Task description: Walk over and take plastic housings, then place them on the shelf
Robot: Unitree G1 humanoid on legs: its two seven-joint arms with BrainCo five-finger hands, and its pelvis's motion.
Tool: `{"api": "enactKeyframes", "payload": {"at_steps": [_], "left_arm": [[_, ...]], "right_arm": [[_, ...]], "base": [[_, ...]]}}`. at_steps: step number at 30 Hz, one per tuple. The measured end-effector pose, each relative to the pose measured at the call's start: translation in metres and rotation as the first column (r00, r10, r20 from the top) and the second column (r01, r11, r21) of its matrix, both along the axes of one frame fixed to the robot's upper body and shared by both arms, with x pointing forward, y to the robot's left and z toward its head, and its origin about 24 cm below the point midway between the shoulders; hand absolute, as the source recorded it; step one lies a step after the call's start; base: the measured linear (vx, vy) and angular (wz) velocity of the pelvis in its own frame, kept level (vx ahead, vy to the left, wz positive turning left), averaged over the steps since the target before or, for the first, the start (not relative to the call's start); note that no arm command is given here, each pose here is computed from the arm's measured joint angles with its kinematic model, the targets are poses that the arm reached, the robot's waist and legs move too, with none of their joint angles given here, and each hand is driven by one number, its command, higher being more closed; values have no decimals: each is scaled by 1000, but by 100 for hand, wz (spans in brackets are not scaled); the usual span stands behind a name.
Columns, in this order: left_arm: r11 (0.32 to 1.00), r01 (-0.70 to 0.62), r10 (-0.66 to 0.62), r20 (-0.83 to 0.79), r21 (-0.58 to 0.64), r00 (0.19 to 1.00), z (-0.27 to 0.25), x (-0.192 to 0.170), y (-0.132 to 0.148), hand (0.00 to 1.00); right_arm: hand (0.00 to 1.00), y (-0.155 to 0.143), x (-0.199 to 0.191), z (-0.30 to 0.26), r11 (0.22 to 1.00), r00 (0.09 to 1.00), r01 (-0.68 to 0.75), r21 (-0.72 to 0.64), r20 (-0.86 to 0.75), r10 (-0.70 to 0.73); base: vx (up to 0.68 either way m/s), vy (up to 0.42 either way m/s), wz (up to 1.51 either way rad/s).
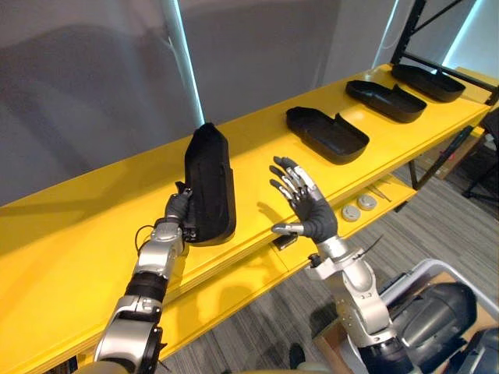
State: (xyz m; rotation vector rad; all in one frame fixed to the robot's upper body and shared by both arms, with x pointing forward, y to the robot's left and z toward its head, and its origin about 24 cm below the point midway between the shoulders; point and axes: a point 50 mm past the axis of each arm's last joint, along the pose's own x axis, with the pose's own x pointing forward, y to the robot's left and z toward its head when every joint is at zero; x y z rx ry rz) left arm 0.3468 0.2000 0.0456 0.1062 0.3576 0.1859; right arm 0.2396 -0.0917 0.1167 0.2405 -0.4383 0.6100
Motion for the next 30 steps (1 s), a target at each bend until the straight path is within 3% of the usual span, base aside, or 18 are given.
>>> {"api": "enactKeyframes", "payload": {"at_steps": [5,6,13,24,27,29,30], "left_arm": [[999,-35,36,-65,26,997,6,9,12,100],[999,-42,44,-68,30,997,7,10,13,0],[998,-68,68,-92,3,993,7,15,15,0],[969,-235,239,-58,73,969,24,21,37,0],[941,-285,272,94,183,958,54,29,49,0],[916,-342,264,328,208,907,98,31,56,0],[916,-356,230,485,186,844,131,28,52,0]], "right_arm": [[0,15,-6,1,996,996,-92,5,-23,92],[0,17,-7,2,995,995,-102,4,-22,102],[0,22,-8,0,993,992,-116,-7,-50,115],[0,34,-11,-3,984,983,-173,-37,-74,170],[0,31,-10,-5,994,989,-110,-30,-100,106],[0,25,-10,-10,1000,990,-30,-5,-141,29],[0,21,-12,-16,1000,985,15,14,-172,-12]], "base": [[-37,-7,-9],[-38,-4,-12],[-29,-9,-1],[0,0,0],[0,0,0],[-12,-7,9],[-1,-9,21]]}}
